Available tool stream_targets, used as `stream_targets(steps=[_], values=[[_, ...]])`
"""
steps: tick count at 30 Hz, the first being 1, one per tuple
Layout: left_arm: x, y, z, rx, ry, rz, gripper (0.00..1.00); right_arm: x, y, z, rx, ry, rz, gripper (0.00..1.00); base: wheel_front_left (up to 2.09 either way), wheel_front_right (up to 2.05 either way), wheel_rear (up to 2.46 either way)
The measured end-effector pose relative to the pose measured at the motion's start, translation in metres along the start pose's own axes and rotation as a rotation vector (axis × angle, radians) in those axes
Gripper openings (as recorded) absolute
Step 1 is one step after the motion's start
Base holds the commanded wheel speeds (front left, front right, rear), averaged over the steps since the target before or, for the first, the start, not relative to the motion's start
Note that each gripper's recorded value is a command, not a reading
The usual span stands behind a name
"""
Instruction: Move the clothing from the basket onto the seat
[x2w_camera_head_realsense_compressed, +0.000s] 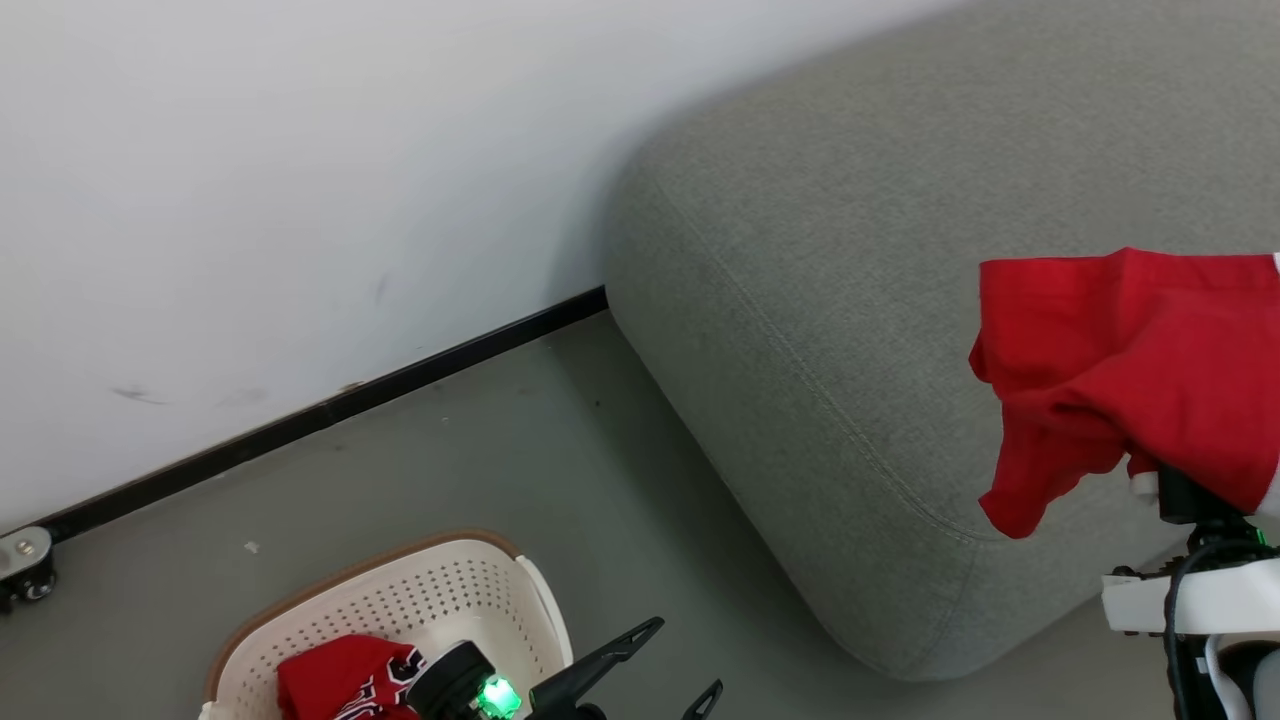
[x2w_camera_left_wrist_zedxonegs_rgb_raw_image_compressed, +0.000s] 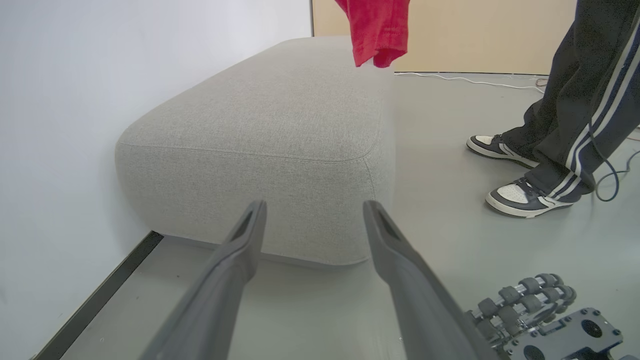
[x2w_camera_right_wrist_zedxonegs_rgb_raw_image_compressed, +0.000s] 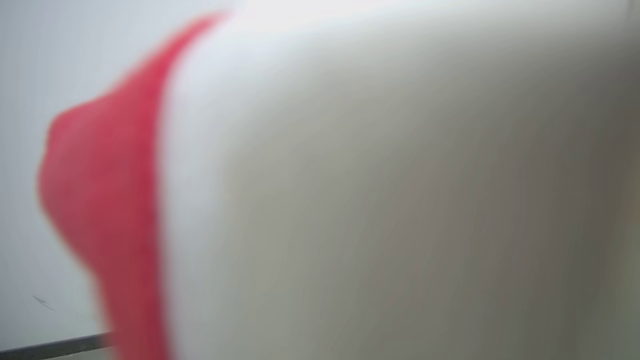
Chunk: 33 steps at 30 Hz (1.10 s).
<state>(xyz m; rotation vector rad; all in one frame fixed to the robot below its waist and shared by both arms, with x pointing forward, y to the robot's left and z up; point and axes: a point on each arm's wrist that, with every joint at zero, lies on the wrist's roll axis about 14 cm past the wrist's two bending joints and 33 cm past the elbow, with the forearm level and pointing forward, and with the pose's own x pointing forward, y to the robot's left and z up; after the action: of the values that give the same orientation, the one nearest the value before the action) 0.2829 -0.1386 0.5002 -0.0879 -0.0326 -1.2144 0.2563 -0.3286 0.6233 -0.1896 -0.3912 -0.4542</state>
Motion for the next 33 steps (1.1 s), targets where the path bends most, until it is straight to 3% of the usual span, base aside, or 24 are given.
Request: stream_targets(steps=[19, 33], values=[[0.022, -0.025, -0.005, -0.018, 0.001, -0.133, 1.0, -0.028, -0.058, 0.004, -0.051, 0.032, -0.172, 0.0, 0.0, 0.0, 0.0], [0.019, -0.018, -0.02, -0.023, 0.036, -0.149, 1.0, -0.039, -0.083, -0.009, -0.052, 0.085, -0.259, 0.0, 0.0, 0.0, 0.0]])
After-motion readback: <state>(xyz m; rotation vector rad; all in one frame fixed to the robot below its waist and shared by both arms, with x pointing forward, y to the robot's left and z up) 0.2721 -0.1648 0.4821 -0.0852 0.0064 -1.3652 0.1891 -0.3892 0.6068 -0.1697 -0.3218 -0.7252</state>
